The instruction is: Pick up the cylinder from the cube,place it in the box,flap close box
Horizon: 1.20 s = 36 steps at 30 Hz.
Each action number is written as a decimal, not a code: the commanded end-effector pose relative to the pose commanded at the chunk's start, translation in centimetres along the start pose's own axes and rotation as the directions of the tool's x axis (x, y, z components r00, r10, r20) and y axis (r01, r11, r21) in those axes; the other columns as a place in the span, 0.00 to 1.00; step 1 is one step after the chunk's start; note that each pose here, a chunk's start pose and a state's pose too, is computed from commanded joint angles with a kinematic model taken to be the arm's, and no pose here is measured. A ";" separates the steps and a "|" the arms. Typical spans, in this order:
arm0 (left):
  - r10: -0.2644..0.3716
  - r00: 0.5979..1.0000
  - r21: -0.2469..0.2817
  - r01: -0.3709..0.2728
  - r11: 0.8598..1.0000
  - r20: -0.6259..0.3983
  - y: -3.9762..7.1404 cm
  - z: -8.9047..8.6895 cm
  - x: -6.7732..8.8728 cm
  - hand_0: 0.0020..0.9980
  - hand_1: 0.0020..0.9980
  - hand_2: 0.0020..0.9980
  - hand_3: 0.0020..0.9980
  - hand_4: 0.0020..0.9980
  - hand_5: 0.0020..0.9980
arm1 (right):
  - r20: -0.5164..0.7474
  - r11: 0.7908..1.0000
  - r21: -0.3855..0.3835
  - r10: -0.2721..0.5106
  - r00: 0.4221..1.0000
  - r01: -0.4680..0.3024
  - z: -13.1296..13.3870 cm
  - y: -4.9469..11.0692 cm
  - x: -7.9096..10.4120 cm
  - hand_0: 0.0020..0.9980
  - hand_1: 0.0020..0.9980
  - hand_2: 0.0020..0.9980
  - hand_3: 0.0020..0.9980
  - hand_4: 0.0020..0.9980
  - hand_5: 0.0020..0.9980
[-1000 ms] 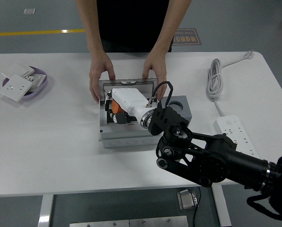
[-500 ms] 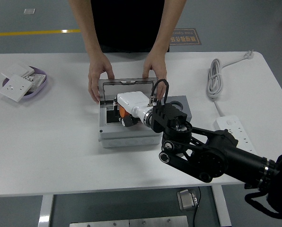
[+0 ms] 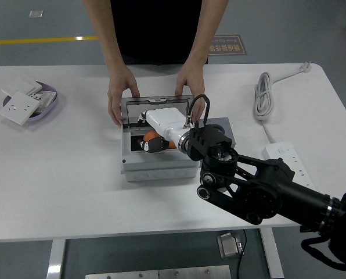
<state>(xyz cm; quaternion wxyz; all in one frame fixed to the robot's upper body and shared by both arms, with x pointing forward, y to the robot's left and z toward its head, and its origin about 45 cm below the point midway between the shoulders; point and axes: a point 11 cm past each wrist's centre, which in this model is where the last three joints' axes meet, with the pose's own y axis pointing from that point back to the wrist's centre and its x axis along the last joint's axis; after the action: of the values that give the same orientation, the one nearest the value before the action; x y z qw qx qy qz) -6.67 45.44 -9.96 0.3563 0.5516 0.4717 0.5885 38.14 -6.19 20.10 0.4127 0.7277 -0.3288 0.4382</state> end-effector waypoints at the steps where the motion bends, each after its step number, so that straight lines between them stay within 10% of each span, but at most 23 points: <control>1: -0.001 1.000 0.000 0.001 1.000 0.000 0.0 0.0 0.0 0.57 0.62 0.59 0.61 0.74 0.26 | 0.014 1.000 0.003 -0.001 1.000 0.000 0.0 0.1 0.0 0.87 0.72 0.74 0.76 0.77 0.36; 8: -0.005 1.000 -0.002 0.005 1.000 0.001 0.0 0.1 -0.3 0.57 0.62 0.59 0.61 0.74 0.25 | 0.214 0.998 0.061 -0.021 0.977 0.008 1.3 1.9 1.7 0.87 0.72 0.73 0.76 0.79 0.37; 16: -0.002 1.000 0.002 0.002 1.000 0.004 0.0 -0.1 -0.1 0.57 0.62 0.58 0.61 0.74 0.25 | 0.422 0.984 0.172 -0.034 0.906 -0.043 1.5 3.6 8.0 0.85 0.71 0.73 0.74 0.79 0.38; 25: 0.004 1.000 0.001 -0.004 1.000 0.010 0.0 0.1 0.2 0.57 0.62 0.58 0.61 0.73 0.25 | 0.523 0.985 0.174 -0.074 0.849 -0.021 2.1 1.3 10.9 0.81 0.69 0.70 0.71 0.76 0.38; 36: 0.008 1.000 -0.011 -0.008 1.000 0.016 0.1 0.8 0.4 0.57 0.62 0.58 0.61 0.73 0.25 | 0.520 0.997 0.041 -0.073 0.851 0.060 6.1 -1.6 9.3 0.77 0.67 0.69 0.69 0.74 0.38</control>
<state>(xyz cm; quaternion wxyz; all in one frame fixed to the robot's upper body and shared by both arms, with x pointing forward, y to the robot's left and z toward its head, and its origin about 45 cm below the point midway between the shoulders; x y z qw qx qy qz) -5.94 45.92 -9.82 0.3609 0.5563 0.4634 0.5878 45.47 -11.94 26.40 0.3145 0.8348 -0.3977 0.2145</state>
